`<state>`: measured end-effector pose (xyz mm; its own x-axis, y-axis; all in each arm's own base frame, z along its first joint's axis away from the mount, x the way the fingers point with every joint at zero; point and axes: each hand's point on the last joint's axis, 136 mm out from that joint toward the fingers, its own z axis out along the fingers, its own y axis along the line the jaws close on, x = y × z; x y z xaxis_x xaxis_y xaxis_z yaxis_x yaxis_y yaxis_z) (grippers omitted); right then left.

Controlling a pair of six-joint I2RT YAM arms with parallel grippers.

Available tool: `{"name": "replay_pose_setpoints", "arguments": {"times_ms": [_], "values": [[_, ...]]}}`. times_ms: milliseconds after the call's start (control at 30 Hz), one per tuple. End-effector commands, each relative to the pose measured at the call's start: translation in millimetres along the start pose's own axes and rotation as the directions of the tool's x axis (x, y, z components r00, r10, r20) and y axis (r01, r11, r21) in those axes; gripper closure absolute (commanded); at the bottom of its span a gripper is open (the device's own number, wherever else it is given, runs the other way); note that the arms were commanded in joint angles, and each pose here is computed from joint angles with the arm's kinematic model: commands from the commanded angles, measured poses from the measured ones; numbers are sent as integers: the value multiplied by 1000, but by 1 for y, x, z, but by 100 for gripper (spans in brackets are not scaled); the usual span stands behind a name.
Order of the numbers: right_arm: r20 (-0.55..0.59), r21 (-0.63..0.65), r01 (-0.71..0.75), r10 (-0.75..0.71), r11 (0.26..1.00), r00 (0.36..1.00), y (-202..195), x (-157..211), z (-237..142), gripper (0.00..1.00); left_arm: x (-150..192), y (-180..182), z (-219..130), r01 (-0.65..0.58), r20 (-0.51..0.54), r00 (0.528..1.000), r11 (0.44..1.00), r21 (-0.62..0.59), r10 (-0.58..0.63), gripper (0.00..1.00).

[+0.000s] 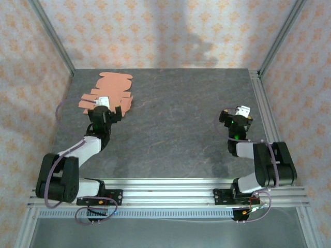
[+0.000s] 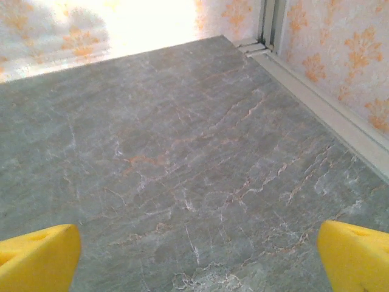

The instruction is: Fold the paper box

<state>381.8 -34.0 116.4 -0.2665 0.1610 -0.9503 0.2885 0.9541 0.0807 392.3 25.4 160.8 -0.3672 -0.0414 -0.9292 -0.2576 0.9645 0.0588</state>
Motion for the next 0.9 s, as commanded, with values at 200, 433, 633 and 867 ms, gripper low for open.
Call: {"name": "replay_pose_setpoints", "arguments": {"times_ms": [200,433,633,867], "values": [[-3,-150,115,-117,982,993,50,-49,-31,1,-1,-4,-7,210,-228,950,977,-41,-214,0],[24,-353,171,-174,920,985,122,-65,-69,1,9,11,34,288,-386,862,944,-162,-329,0],[13,-504,145,-160,851,987,183,-54,-102,1,27,30,80,359,-484,760,901,-243,-433,7],[-15,-636,108,-151,764,988,248,-36,-131,1,66,32,117,413,-597,618,857,-308,-512,21]]}}
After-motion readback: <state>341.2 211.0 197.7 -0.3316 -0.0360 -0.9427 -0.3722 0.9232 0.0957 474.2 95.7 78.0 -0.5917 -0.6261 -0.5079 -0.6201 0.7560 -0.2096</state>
